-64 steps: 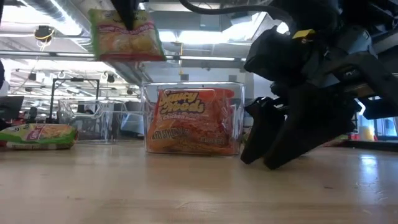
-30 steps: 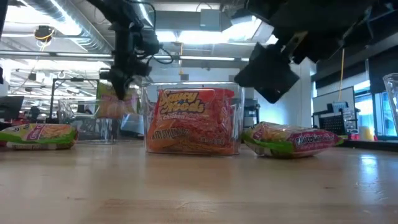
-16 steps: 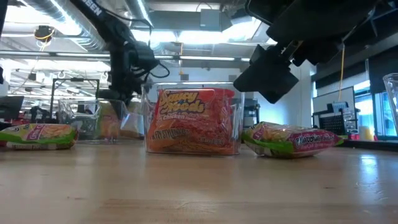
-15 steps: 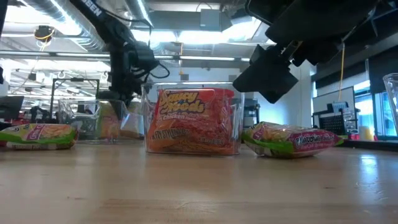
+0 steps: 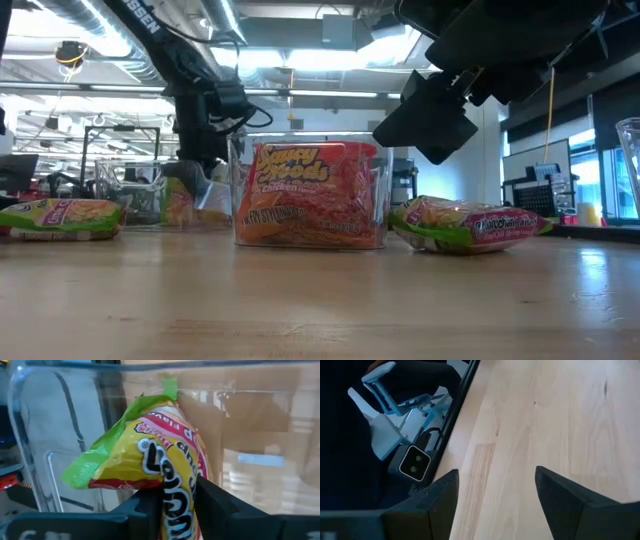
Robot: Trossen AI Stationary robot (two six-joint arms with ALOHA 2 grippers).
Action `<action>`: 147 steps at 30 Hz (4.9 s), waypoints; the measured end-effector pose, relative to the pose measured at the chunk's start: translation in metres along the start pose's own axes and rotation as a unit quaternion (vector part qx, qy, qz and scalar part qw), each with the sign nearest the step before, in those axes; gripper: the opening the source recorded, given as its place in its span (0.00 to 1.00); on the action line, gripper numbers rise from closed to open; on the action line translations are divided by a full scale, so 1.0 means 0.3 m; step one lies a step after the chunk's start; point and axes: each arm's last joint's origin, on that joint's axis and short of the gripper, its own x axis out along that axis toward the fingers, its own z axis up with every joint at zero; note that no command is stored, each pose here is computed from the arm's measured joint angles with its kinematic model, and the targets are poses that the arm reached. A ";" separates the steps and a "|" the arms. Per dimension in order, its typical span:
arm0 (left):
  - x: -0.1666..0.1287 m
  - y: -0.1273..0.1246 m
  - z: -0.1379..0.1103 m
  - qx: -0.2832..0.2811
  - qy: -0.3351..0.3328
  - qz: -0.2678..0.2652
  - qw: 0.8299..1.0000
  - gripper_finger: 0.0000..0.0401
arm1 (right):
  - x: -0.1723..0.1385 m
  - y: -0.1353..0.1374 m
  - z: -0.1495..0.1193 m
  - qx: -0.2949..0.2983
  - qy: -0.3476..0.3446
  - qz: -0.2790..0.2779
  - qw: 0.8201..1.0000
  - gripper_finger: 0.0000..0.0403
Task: Sort Maruchan noodles
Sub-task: Put the bottom left green noodle pack into the top transparent bin, then put the bottom green noodle pack into the top transparent bin
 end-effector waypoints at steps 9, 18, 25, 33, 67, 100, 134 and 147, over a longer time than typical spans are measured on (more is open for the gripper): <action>-0.022 0.022 0.040 -0.025 0.023 0.091 0.995 0.29 | -0.001 -0.001 0.003 -0.009 -0.007 -0.011 1.000 0.59; -0.049 0.046 0.052 -0.045 0.022 0.107 0.993 0.29 | -0.001 0.000 0.003 -0.009 -0.006 -0.010 1.000 0.59; -0.124 0.087 0.067 -0.083 0.016 0.096 0.992 0.29 | -0.001 -0.002 -0.002 -0.007 0.003 -0.009 1.000 0.59; -0.338 0.139 0.096 -0.159 -0.061 0.098 0.980 0.29 | -0.001 -0.003 -0.004 -0.003 0.006 -0.011 1.000 0.59; -0.828 -0.613 0.235 -0.219 -0.237 -0.197 0.926 0.29 | -0.275 -0.052 -0.007 -0.042 0.218 -0.405 0.887 0.59; -0.775 -1.218 0.235 -0.204 -0.413 -0.333 0.823 0.29 | -0.001 0.127 -0.113 0.041 0.117 -0.198 0.972 0.59; -0.465 -1.320 0.344 -0.379 -0.359 -0.161 0.838 0.29 | 0.153 0.230 0.083 -0.058 0.140 -0.288 0.945 0.59; -0.574 -1.444 0.356 -0.272 -0.470 -0.283 0.790 0.29 | 0.119 0.069 -0.015 -0.011 0.119 -0.452 0.884 0.59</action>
